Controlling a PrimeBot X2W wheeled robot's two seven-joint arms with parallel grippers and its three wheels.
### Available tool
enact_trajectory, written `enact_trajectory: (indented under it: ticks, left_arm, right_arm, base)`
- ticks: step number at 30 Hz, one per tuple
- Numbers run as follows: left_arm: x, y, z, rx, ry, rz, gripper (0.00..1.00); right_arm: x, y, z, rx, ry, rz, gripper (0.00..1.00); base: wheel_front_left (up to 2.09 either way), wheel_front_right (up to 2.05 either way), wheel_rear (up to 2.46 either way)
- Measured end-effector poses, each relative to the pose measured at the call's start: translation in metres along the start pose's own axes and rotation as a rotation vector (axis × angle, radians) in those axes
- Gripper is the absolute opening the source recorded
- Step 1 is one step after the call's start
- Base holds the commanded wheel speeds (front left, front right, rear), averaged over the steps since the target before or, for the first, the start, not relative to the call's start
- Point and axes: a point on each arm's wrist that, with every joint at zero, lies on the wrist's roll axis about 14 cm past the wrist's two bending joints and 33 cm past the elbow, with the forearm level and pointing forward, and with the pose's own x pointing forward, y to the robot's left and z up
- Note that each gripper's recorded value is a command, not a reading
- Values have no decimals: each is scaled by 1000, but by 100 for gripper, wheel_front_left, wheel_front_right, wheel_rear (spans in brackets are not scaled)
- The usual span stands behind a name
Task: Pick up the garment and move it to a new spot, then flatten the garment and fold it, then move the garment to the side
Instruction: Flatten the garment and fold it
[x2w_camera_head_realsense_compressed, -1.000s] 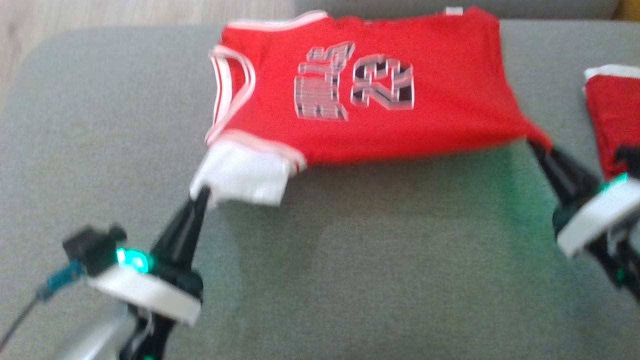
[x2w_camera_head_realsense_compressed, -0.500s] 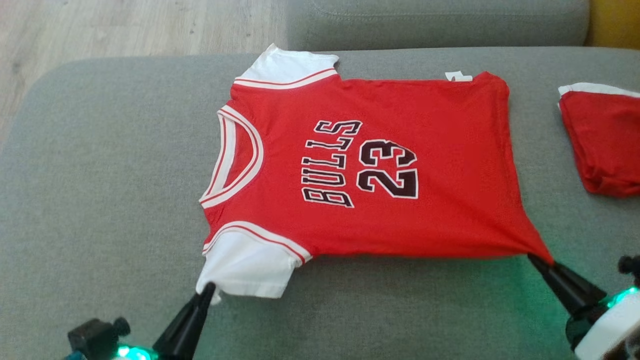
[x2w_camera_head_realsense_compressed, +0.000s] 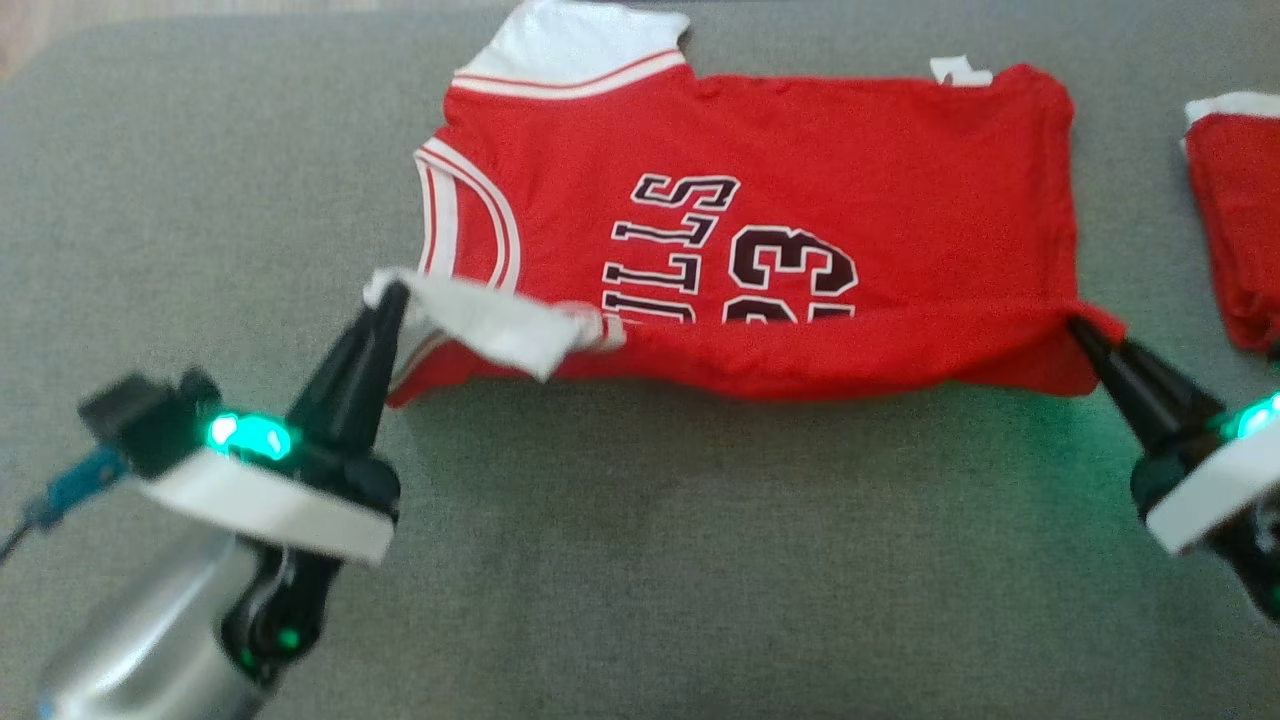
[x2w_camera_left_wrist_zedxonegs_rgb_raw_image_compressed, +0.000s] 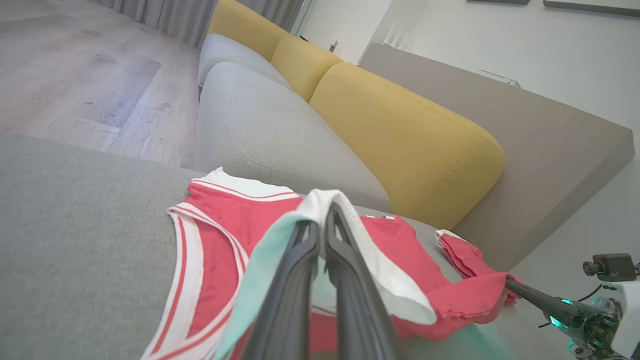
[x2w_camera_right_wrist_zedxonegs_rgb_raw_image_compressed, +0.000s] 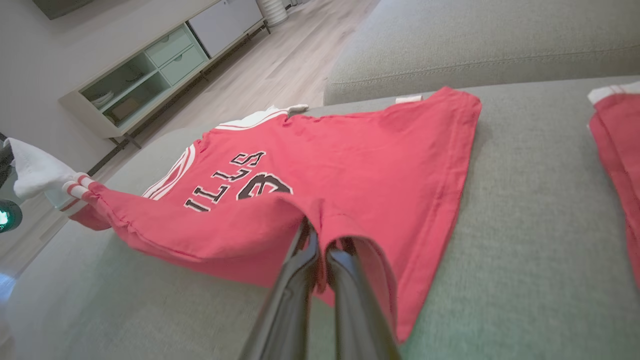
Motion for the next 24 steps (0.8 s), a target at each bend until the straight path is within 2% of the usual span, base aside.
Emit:
enact_trajectory:
  ticks: [8,9,10,11,12,16,20,24]
  left_arm:
    - [58,25,18,74,-3,-3,0]
    - [62,27,20,74,-6,-1,0]
    - [65,28,20,72,-6,3,27]
    - [68,31,20,74,-6,9,79]
    - [70,34,21,70,-9,18,100]
    - [72,37,22,51,-31,40,100]
    - [58,36,8,79,-21,60,100]
    - [17,55,-38,80,41,195,100]
  right_arm:
    - [46,-21,15,-10,7,-14,0]
    - [48,-23,15,-8,5,-21,5]
    - [51,-26,15,-4,1,-29,87]
    - [53,-28,16,0,-8,-37,100]
    - [54,-30,17,2,-17,-45,100]
    - [59,-25,19,14,-69,-45,100]
    - [56,-16,21,4,-115,-39,100]
    - [44,-6,8,21,-128,-47,100]
  base:
    - [0,0,0]
    - [0,0,0]
    - [0,0,0]
    - [0,0,0]
    - [0,0,0]
    - [0,0,0]
    - [0,0,0]
    - [0,0,0]
